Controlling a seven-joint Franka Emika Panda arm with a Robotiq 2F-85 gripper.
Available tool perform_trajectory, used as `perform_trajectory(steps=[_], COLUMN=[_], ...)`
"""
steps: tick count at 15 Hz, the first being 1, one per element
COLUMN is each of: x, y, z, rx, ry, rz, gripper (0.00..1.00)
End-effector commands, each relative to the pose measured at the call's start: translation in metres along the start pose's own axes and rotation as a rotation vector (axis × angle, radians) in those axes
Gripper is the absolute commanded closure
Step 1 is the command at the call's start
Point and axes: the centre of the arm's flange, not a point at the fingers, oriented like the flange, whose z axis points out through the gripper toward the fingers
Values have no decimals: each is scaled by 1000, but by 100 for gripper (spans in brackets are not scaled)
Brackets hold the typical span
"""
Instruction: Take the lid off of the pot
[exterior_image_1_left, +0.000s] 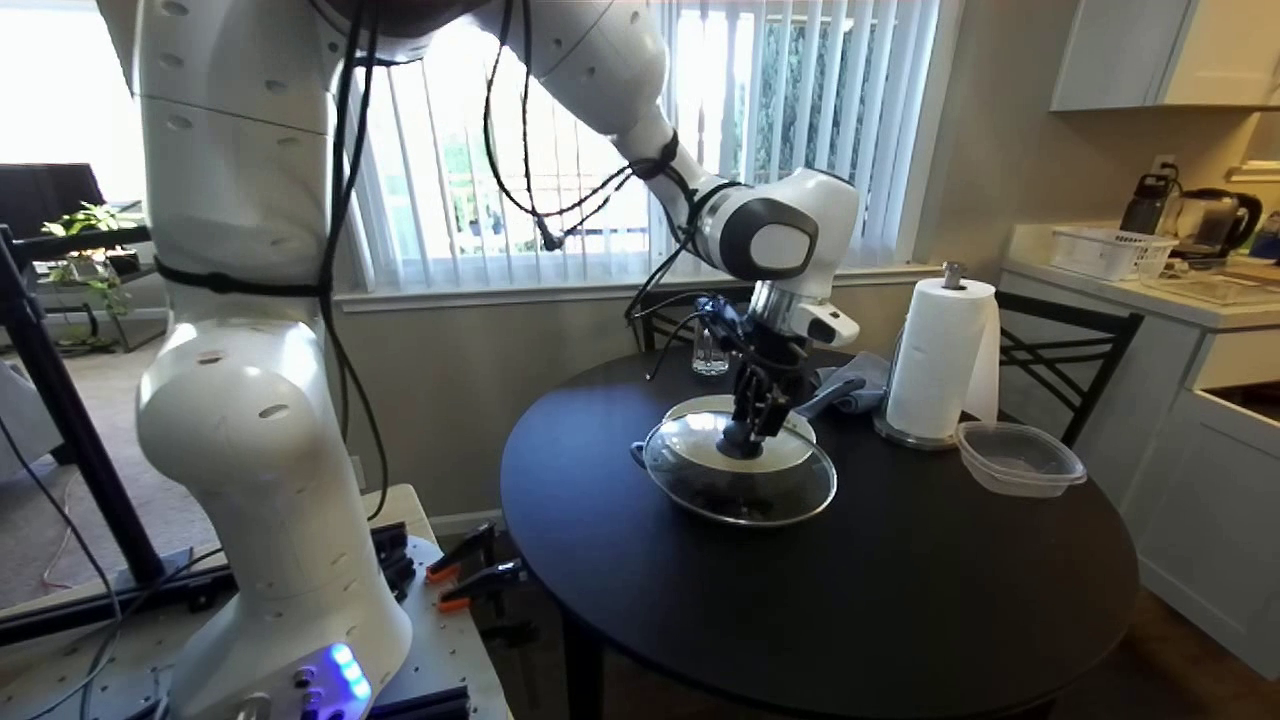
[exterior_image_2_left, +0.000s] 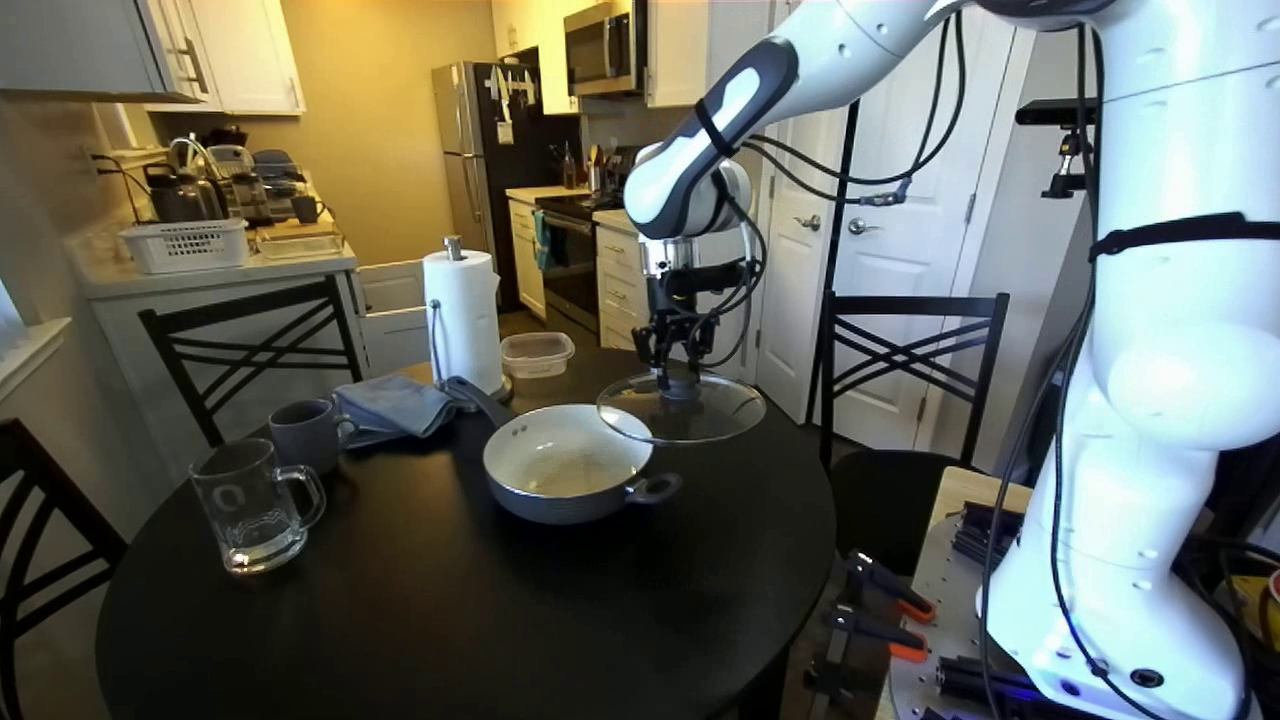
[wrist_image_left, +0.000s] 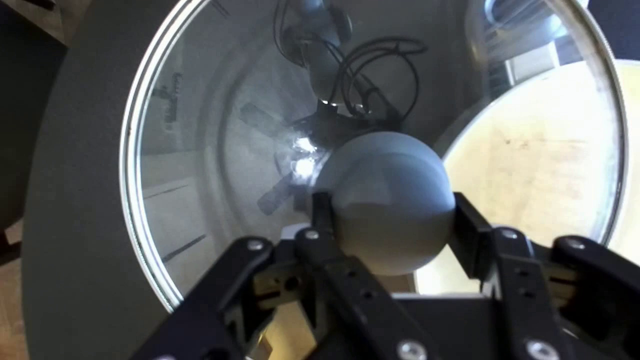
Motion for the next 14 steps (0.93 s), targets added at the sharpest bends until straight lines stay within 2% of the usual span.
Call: perform_trajectory(steps=[1, 9, 14], x=[-60, -95, -89], y=[34, 101, 119], z=[-18, 10, 42], rx=[35, 38, 33], ry=[39, -41, -96], rz=[109, 357, 411], gripper=[67, 67, 67])
